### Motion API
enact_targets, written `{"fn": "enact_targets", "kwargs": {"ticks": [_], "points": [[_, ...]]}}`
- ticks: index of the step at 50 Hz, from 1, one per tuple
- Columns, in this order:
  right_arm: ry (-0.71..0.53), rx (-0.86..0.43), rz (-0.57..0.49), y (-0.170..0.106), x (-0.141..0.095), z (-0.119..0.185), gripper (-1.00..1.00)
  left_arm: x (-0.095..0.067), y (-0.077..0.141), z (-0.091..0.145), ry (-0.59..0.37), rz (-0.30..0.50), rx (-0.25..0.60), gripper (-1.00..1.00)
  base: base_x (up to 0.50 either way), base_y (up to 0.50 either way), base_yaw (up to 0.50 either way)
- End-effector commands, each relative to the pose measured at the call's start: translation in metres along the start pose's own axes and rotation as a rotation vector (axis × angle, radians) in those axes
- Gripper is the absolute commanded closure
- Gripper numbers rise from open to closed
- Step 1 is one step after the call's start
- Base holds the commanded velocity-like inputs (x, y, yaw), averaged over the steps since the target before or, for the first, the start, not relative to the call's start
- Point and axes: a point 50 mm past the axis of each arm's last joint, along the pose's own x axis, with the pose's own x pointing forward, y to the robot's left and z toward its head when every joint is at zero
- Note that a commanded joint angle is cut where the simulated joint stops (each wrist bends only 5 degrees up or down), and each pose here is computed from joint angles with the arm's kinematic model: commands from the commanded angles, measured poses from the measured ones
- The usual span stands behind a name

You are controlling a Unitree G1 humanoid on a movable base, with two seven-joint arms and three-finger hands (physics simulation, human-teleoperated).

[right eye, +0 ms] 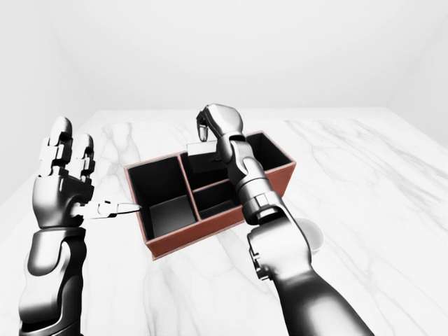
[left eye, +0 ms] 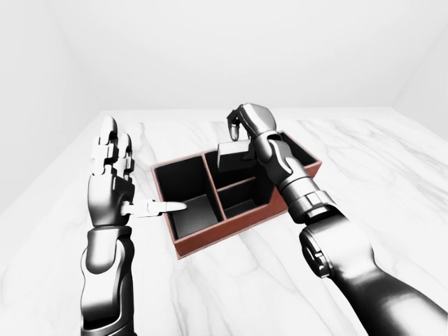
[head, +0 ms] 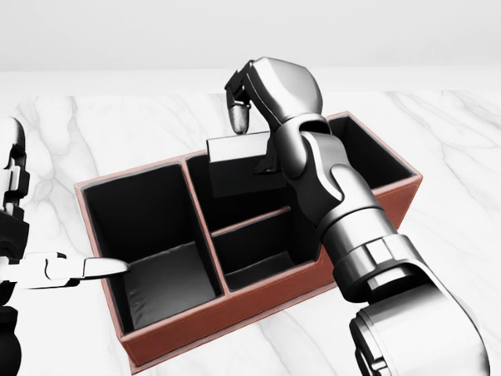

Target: Pick up the book and place it in the front compartment of the caddy.

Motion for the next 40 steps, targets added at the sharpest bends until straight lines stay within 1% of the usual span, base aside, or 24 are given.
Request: {"fn": "enact_targets", "kwargs": {"ticks": [1,24,40], "points": [[0.020,0.007,-0.040,-0.004,0.003,-0.002,1.00,0.000,0.000,-0.002,0.009,-0.001,-0.001,-1.00,0.00,0.00,0.00],[0.000,0.002,-0.031,0.000,0.005,0.009,1.00,0.001,0.001,0.000,-0.002,0.003,-0.007,-1.00,0.00,0.00,0.00],[0.004,-0.003,-0.028,0.001,0.006,0.010,1.00,0.001,0.001,0.004,-0.019,0.004,-0.007,-0.99,0.00,0.00,0.00]]}}
